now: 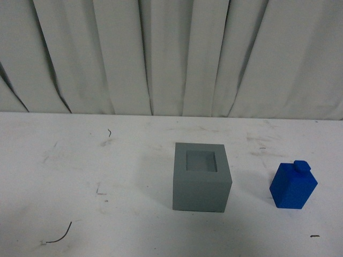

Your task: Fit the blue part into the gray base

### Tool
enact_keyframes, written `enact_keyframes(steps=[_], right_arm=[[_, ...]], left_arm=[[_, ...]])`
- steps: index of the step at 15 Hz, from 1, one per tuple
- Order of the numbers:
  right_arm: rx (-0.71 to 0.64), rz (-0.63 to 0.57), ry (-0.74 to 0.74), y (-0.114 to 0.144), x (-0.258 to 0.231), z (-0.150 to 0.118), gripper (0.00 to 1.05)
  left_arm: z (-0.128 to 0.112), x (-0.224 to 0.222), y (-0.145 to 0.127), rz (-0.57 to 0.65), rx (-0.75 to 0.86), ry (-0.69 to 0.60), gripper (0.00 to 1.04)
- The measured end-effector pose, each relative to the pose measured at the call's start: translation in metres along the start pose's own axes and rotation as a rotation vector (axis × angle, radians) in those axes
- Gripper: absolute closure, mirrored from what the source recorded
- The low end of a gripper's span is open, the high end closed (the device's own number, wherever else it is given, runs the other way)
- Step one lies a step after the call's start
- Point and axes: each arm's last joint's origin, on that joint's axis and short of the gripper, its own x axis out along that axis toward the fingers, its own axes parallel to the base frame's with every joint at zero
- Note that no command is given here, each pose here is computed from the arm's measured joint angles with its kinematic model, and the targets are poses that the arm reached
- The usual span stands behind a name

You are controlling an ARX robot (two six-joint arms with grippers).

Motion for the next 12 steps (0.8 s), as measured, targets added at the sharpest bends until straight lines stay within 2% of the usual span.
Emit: enact_keyframes(steps=[1,3,6,7,9,10,12], right_arm=[[-0.009,0.007,-0.074,-0.005,0.006,0.009,0.06],[-0.020,-0.033,-0.069,-0.025,0.026,0.012,0.06],[-0.054,-0.059,-0.211,-0.059,0.085,0.060,0.06],[-0.058,-0.034,-0.200,-0.070,0.117,0.070,0.06],[-0.075,0.025,-0.065,-0.087,0.180,0.061,0.06],[-0.122,0.093,0.002,-0.091,0.213,0.057,0.06],[-0.262,0.244,0.041,-0.089,0.257,0.062,0.06]], left_arm=[[0.000,0.000,0.000,0.000,0.000,0.000,0.07],[0.000,0.000,0.000,0.000,0.000,0.000,0.07],[0.000,0.000,0.000,0.000,0.000,0.000,0.07],[0.000,0.000,0.000,0.000,0.000,0.000,0.07],[0.000,0.000,0.000,0.000,0.000,0.000,0.07],[0.000,0.000,0.000,0.000,0.000,0.000,0.07],[0.000,0.000,0.000,0.000,0.000,0.000,0.07]])
